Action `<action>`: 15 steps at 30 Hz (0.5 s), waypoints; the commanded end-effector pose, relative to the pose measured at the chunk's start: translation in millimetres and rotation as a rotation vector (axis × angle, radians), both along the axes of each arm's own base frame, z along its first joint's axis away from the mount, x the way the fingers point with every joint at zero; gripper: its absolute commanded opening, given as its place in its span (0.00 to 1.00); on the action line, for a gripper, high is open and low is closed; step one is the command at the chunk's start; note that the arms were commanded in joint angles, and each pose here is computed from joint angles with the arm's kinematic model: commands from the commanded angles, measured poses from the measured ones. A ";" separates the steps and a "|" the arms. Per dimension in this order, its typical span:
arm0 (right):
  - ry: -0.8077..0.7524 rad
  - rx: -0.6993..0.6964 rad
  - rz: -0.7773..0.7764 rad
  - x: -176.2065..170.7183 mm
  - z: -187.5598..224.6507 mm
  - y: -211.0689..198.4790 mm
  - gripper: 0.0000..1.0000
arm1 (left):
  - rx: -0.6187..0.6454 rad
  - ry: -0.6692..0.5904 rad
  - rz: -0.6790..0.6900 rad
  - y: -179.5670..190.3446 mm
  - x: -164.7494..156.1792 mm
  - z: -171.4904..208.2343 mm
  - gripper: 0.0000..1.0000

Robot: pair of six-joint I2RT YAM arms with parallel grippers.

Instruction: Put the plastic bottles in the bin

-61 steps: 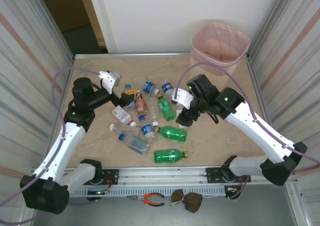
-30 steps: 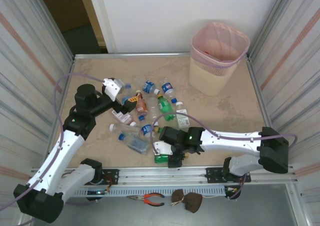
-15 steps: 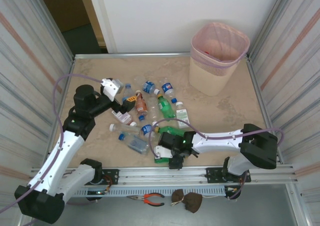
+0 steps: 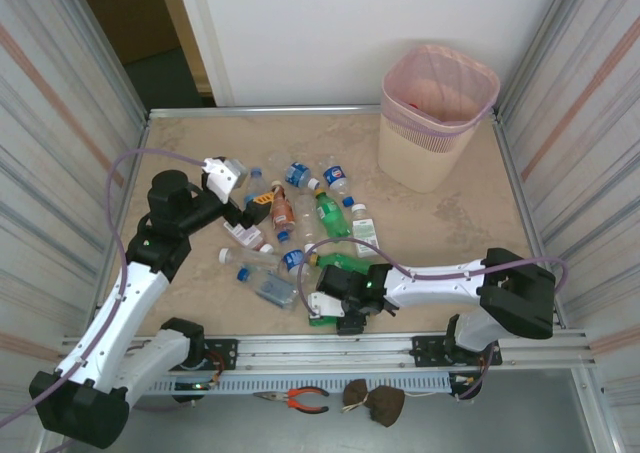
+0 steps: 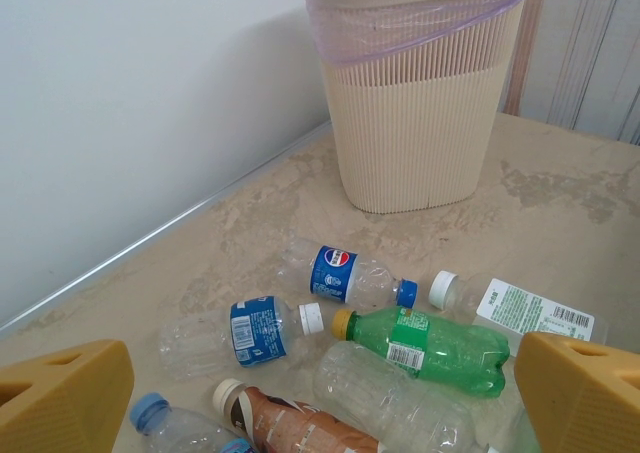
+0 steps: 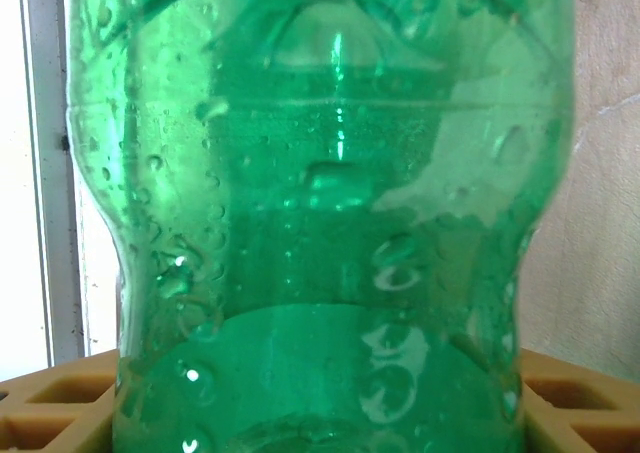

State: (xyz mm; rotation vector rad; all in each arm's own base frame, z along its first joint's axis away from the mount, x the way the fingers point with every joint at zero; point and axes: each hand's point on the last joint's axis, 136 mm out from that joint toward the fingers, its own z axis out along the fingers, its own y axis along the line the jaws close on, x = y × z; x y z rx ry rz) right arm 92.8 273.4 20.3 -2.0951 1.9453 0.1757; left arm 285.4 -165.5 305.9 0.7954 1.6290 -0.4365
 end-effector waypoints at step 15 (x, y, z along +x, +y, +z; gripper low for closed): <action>0.043 0.270 -0.159 28.3 89.8 2.1 0.62 | -0.021 0.014 -0.033 -6.2 1.9 -1.6 0.98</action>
